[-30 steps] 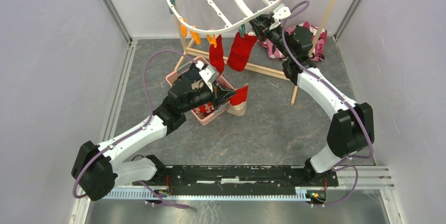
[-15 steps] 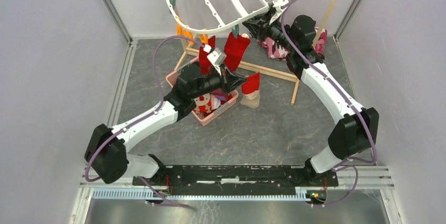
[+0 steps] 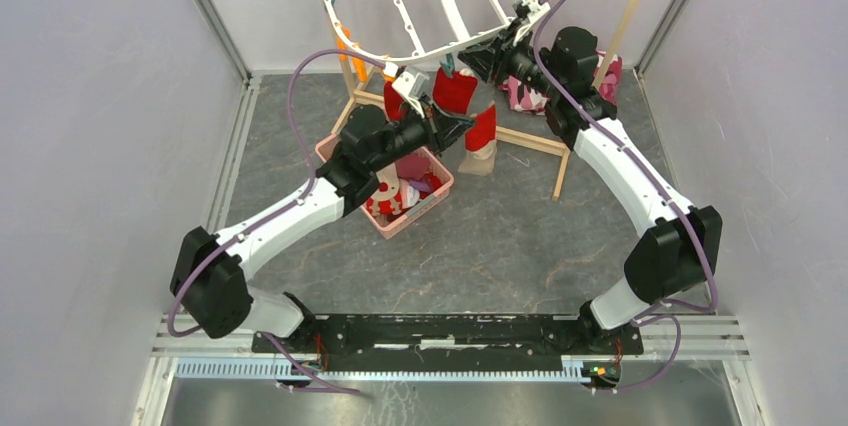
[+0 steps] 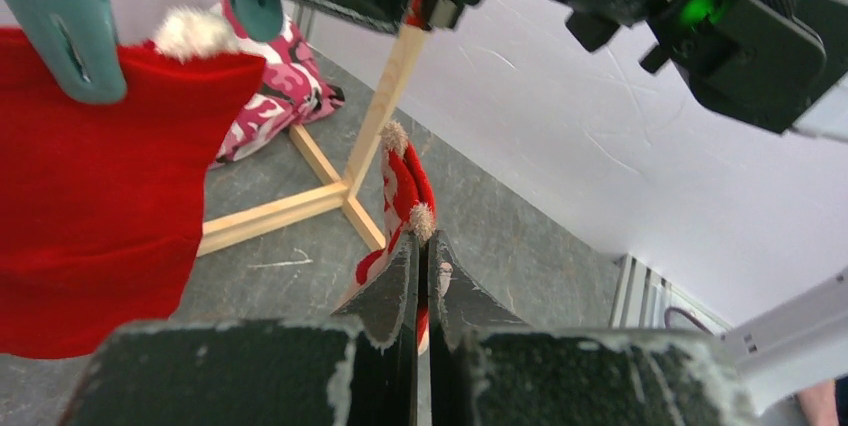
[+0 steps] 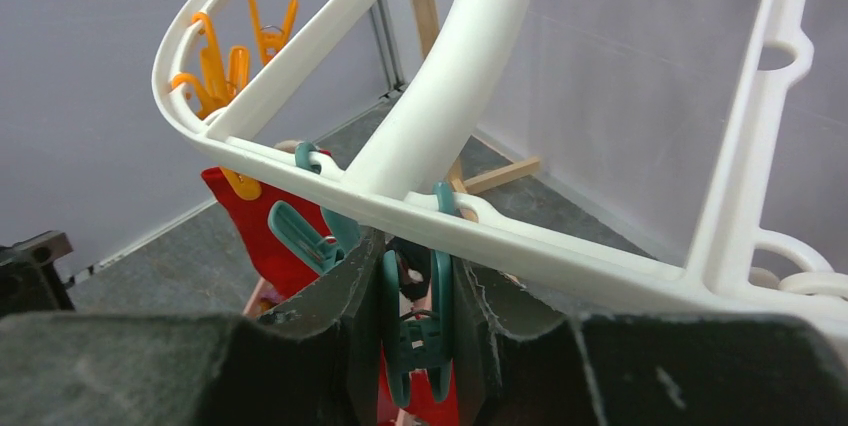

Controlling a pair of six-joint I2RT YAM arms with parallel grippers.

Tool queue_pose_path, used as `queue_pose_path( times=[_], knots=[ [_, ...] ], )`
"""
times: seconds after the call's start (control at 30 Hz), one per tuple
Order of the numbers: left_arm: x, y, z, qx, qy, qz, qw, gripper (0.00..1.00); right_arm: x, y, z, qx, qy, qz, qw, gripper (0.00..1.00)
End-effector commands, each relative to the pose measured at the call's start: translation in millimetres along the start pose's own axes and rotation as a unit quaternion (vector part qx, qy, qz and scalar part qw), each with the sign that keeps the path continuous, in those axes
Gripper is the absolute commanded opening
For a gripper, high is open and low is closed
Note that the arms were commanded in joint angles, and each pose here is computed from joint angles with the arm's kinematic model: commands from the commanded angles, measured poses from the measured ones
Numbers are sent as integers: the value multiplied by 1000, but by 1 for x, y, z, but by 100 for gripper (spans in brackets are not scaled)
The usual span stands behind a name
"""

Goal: Clip the socks to the hanger
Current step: Open the clamp at the hanger.

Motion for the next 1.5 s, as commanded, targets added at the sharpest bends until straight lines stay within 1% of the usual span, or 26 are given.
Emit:
queue_pose_path(
  times=[0.0,0.23,0.37,0.47,0.6,0.67,0.8,1.0,1.2,1.33,1.47],
  knots=[
    [-22,-12,1,-25,18,-22,999,2,-12,4,14,-18,-43,4,999,0],
    [-23,-27,26,-95,50,-27,994,2,-11,4,13,-13,-53,5,999,0],
    [-20,-32,35,-128,49,-34,990,2,-9,4,12,-10,-55,7,998,0],
    [-16,-37,31,-101,22,-31,994,2,-8,4,13,-12,-56,8,998,0],
    [-13,-37,27,-42,-56,-26,997,2,-8,4,17,-33,-47,11,998,0],
    [-16,-35,30,-18,-80,-21,996,2,-8,5,22,-51,-40,13,998,0],
    [-21,-37,34,15,-88,-20,996,2,-7,7,27,-73,-38,10,997,0],
    [-27,-43,44,21,-67,-40,997,2,-8,9,29,-94,-43,6,995,0],
    [-35,-47,34,60,-79,-56,993,2,-6,12,32,-114,-52,8,992,0],
    [-41,-48,37,54,-74,-69,993,2,-5,14,32,-120,-54,8,991,0],
    [-54,-47,39,35,-63,-102,992,2,-3,14,32,-121,-56,10,991,0]
  ],
)
Point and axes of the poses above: each gripper's point midway between its finger pads, its own y axis back along the fingers, its own z axis along the line the jaws close on, x = y × z, the point moved 2 cm from there along y, back along the fingers
